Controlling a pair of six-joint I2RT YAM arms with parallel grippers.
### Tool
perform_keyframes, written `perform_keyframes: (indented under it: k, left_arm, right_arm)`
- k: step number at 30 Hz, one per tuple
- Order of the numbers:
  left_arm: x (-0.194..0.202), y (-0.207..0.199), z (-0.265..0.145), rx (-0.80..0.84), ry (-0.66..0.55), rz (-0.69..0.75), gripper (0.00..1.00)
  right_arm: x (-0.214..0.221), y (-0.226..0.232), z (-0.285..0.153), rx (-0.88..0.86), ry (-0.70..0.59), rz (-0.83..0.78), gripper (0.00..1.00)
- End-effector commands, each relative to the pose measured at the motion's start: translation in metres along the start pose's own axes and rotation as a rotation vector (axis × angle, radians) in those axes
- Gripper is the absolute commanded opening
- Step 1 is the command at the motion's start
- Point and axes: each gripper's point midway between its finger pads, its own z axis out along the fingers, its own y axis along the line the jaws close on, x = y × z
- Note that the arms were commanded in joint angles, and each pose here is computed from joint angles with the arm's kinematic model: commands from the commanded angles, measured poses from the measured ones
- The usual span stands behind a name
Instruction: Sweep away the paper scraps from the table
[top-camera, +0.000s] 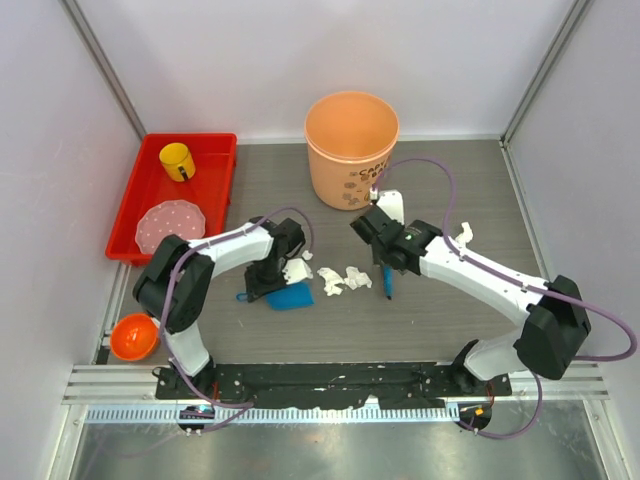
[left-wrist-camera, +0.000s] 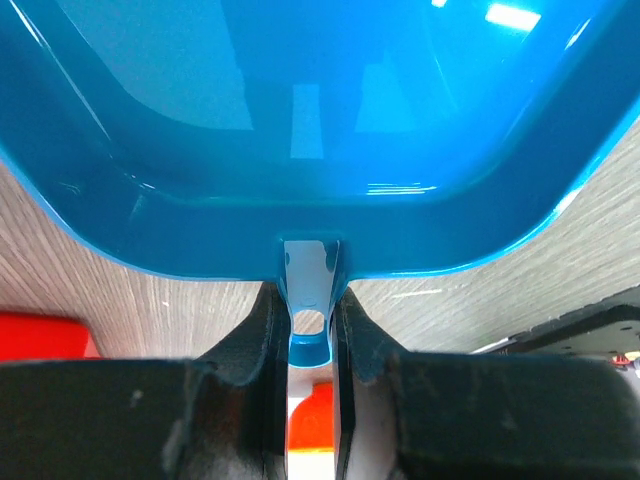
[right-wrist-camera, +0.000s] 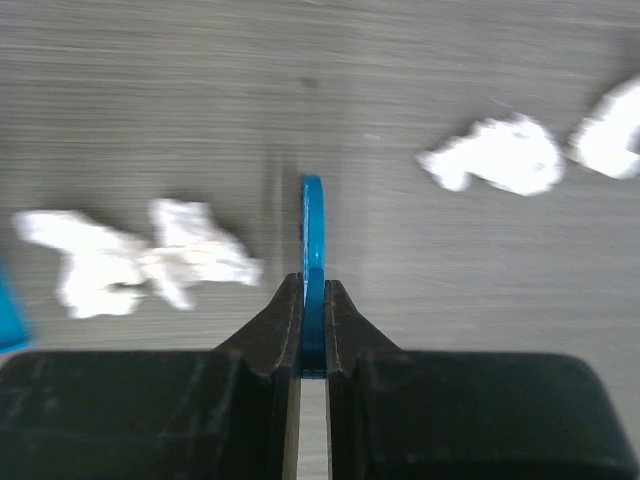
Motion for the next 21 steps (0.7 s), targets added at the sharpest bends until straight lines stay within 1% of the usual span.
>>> perform_keyframes:
  k: [1,3,4,6,8,11,14,16,18,20,21]
  left_arm:
    - [-0.029,0.008,-0.006,-0.035,-0.084,0.005,0.0]
    - [-0.036,0.011,-0.003,-0.039,-0.096,0.003,0.0]
    - [-0.039,0.012,-0.003,-0.035,-0.104,0.001,0.0]
    - [-0.045,0.01,-0.001,-0.017,-0.127,0.002,0.0]
    - [-0.048,0.01,-0.001,-0.012,-0.141,0.001,0.0]
    - [-0.054,0.012,-0.002,-0.017,-0.177,-0.021,0.0]
    - [-0.06,0.017,-0.008,-0.017,-0.242,-0.067,0.0]
    - [-0.059,0.027,-0.01,-0.037,-0.269,-0.112,0.0]
    - [-0.059,0.037,-0.016,-0.066,-0.311,-0.144,0.0]
    - [-0.058,0.041,-0.019,-0.079,-0.337,-0.168,0.0]
    - [-0.059,0.046,-0.026,-0.095,-0.369,-0.183,0.0]
  right_arm:
    - [-0.038,0.086,-0.017,-0.321,-0.137,0.066,0.01]
    - [-0.054,0.114,-0.03,-0.416,-0.199,0.071,0.01]
    - [-0.051,0.129,-0.033,-0.447,-0.201,0.048,0.01]
    - [-0.059,0.153,-0.047,-0.539,-0.236,0.035,0.01]
    - [-0.057,0.178,-0.063,-0.63,-0.238,0.021,0.01]
    - [-0.065,0.19,-0.083,-0.678,-0.269,0.02,0.01]
    - [-0.079,0.17,-0.091,-0.606,-0.32,0.04,0.01]
    - [-0.082,0.148,-0.088,-0.509,-0.341,0.025,0.01]
    - [-0.092,0.126,-0.092,-0.426,-0.382,0.028,0.01]
    - [-0.091,0.106,-0.093,-0.352,-0.382,0.004,0.01]
    - [-0.097,0.094,-0.1,-0.33,-0.404,0.014,0.01]
